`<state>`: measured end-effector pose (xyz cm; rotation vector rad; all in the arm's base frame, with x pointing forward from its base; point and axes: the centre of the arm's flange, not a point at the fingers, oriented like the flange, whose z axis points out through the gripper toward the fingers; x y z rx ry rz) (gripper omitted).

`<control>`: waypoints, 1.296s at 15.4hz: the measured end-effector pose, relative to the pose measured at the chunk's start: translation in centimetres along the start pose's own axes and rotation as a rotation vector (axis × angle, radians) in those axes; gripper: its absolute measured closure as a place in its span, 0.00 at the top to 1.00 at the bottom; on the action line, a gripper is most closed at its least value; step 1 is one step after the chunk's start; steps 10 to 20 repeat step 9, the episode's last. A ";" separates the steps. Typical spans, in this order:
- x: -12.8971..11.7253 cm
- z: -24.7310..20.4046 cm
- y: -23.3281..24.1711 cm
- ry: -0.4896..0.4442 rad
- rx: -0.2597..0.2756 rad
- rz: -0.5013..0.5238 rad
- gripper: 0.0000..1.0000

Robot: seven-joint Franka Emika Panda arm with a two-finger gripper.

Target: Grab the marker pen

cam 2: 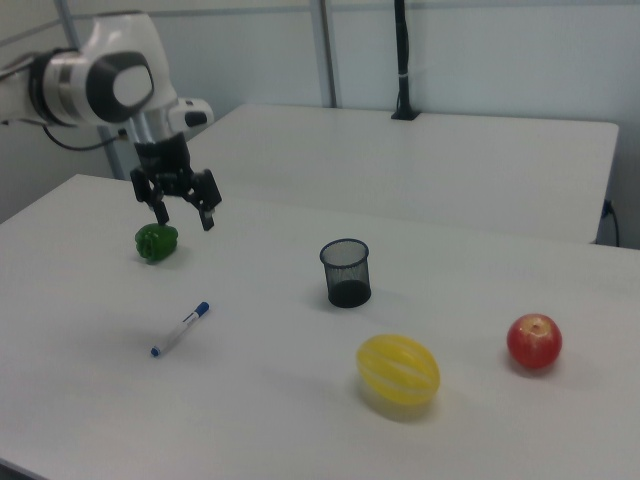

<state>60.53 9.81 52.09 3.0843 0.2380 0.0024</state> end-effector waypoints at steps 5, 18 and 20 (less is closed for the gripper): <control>-5.4 -7.8 4.1 0.004 -0.011 0.012 1.00; -6.6 -9.1 4.9 0.015 -0.013 0.025 1.00; -6.6 -9.1 4.9 0.015 -0.013 0.025 1.00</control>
